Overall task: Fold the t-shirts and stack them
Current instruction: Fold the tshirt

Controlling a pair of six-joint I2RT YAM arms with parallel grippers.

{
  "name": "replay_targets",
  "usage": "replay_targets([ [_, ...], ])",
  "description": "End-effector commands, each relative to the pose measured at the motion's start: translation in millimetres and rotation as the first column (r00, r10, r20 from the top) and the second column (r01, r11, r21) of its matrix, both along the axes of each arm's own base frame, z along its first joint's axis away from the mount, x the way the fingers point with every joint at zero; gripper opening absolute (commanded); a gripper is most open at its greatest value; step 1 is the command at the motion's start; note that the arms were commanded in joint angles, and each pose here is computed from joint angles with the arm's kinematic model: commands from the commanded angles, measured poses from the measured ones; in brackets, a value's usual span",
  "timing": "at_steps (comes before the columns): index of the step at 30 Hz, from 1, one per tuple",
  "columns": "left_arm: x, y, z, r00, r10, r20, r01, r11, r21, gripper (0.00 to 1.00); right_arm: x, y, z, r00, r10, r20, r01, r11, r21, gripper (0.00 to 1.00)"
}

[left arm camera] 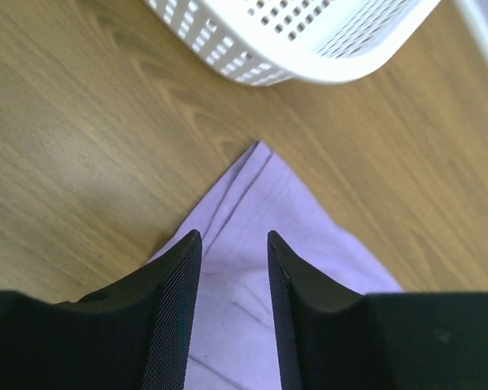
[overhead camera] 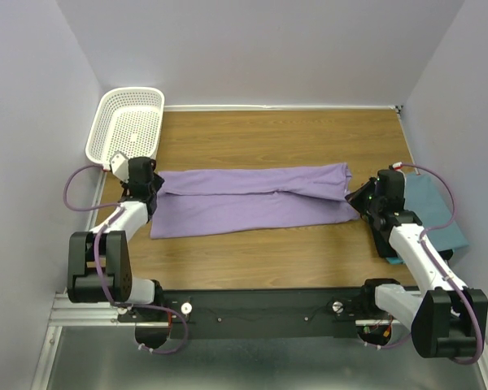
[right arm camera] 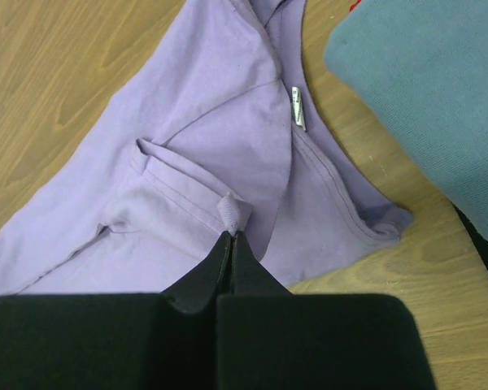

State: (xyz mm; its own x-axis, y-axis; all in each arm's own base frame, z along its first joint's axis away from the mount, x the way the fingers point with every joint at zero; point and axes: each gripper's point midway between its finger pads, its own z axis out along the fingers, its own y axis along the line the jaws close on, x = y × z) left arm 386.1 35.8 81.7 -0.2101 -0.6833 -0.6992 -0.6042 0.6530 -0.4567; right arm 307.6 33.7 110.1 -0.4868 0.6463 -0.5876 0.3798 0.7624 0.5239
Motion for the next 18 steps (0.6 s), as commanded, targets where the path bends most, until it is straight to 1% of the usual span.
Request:
replay_targets([
  [1,4.3,11.0,32.5,0.993,0.072,0.094,-0.072,0.997,-0.004,0.46,-4.8,-2.5,-4.0,1.000,-0.019,-0.012,0.019,1.000,0.000,0.01],
  [3,4.4,13.8,33.8,0.993,0.096,0.074,-0.095,0.995,-0.006,0.46,-4.4,-2.4,-3.7,1.000,-0.018,-0.012,0.018,1.000,0.002,0.01],
  [4,-1.2,13.2,26.0,0.993,0.118,0.029,-0.117,0.993,-0.020,0.46,-4.1,-2.0,-2.2,1.000,-0.016,-0.007,0.016,1.000,0.002,0.01],
  [5,3.2,16.6,26.5,0.989,0.144,0.017,-0.144,0.989,-0.016,0.46,-3.5,-1.9,-1.3,1.000,-0.016,-0.004,0.016,1.000,0.002,0.01],
  [7,-4.0,15.8,12.7,0.985,0.158,-0.071,-0.159,0.987,-0.016,0.46,-2.8,-1.9,0.0,1.000,-0.016,-0.001,0.016,1.000,0.002,0.01],
  [8,0.6,14.3,8.9,0.981,0.172,-0.094,-0.175,0.984,-0.022,0.46,-2.4,-1.7,0.7,1.000,-0.015,-0.001,0.015,1.000,0.003,0.01],
  [12,-7.7,6.7,-18.5,0.956,0.191,-0.224,-0.204,0.978,-0.037,0.45,-1.5,-1.2,0.5,1.000,-0.012,-0.004,0.012,1.000,0.004,0.01],
  [18,-13.1,1.4,-45.6,0.932,0.201,-0.302,-0.232,0.971,-0.067,0.45,-0.6,-1.8,0.4,1.000,-0.006,-0.006,0.006,1.000,-0.005,0.01],
])
